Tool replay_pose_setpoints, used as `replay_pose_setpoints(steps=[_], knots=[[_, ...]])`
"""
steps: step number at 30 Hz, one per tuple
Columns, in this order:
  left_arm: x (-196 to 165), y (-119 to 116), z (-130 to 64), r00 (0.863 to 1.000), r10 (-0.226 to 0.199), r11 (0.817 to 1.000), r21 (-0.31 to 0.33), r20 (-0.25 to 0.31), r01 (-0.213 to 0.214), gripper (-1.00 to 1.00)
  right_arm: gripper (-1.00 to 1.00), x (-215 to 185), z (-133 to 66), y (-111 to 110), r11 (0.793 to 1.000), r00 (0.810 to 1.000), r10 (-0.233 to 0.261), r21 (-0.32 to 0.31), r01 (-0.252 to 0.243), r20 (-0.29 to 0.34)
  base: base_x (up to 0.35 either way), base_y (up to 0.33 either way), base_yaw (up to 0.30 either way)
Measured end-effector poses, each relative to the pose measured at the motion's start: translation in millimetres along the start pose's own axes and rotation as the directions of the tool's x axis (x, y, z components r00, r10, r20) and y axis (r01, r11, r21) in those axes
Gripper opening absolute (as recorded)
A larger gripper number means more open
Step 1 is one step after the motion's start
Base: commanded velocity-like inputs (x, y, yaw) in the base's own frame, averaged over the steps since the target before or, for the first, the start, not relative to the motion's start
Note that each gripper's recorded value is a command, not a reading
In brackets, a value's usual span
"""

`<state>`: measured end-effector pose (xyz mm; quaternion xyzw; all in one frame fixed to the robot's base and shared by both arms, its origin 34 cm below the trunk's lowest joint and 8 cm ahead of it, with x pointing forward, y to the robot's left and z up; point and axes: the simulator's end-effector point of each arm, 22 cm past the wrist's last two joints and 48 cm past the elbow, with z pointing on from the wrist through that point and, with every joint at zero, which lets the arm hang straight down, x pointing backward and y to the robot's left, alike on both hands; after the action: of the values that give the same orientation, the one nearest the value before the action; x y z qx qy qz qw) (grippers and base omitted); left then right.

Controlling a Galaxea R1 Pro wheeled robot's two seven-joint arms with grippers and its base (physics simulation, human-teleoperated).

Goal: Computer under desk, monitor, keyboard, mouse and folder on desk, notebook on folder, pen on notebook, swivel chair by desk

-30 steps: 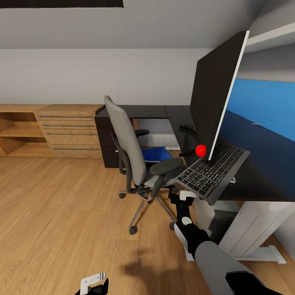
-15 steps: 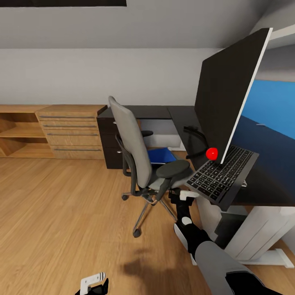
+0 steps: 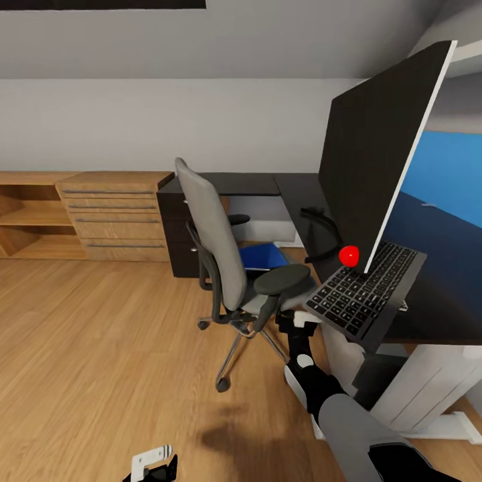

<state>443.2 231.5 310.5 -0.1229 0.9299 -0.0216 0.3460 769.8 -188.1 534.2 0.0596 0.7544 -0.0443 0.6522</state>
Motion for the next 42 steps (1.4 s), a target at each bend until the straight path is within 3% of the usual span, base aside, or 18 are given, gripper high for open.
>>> replay_pose_setpoints(steps=[42], knots=[[0.7,0.1,0.2,1.0,0.0,1.0,0.0,-0.002,0.0,1.0,1.0,-0.6,0.4,-1.7,1.0,1.0,0.005,0.005,-0.005,0.003,0.011,0.04,0.0]])
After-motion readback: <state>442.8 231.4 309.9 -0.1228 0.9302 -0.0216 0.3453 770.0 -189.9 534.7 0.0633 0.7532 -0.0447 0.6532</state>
